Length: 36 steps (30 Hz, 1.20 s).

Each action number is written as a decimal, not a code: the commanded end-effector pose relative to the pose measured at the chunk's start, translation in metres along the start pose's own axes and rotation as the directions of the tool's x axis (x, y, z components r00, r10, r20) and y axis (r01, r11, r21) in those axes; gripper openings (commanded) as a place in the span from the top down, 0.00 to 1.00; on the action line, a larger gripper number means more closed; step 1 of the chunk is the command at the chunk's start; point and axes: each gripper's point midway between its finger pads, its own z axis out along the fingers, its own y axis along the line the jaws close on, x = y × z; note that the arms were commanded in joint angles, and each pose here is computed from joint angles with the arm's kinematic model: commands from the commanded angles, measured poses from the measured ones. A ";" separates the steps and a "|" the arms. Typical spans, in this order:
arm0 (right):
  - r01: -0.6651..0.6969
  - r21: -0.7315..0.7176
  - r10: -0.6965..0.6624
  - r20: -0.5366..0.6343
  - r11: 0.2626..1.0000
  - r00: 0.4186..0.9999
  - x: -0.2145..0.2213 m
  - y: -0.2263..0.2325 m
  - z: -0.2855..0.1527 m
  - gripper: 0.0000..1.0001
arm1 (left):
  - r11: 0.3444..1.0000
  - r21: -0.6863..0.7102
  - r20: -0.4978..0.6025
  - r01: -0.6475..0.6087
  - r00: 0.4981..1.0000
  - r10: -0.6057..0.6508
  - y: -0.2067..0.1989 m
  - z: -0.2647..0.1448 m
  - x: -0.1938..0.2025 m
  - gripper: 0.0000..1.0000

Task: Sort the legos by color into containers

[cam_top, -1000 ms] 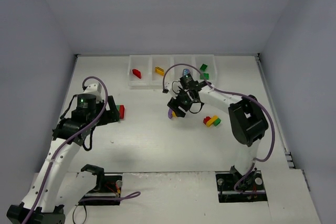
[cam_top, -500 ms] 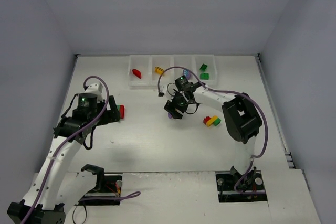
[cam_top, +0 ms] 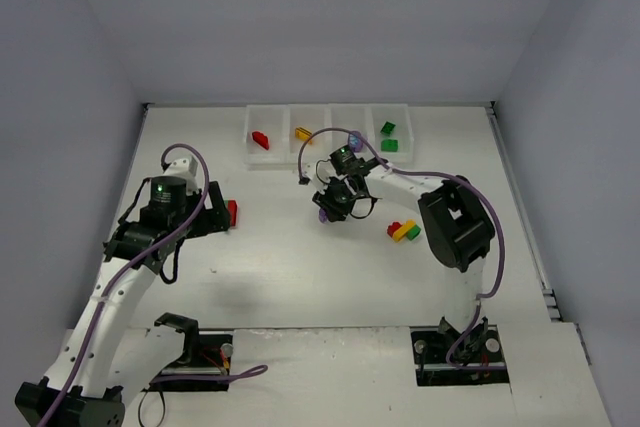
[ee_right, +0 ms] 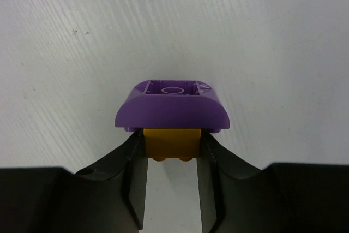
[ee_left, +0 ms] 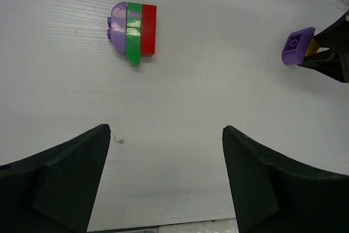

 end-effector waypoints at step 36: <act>0.264 0.288 -0.383 0.532 0.920 0.755 -0.180 0.113 -0.207 0.99 | 0.630 0.773 -0.049 0.074 0.997 -0.056 -0.187 -0.054 -0.074 0.23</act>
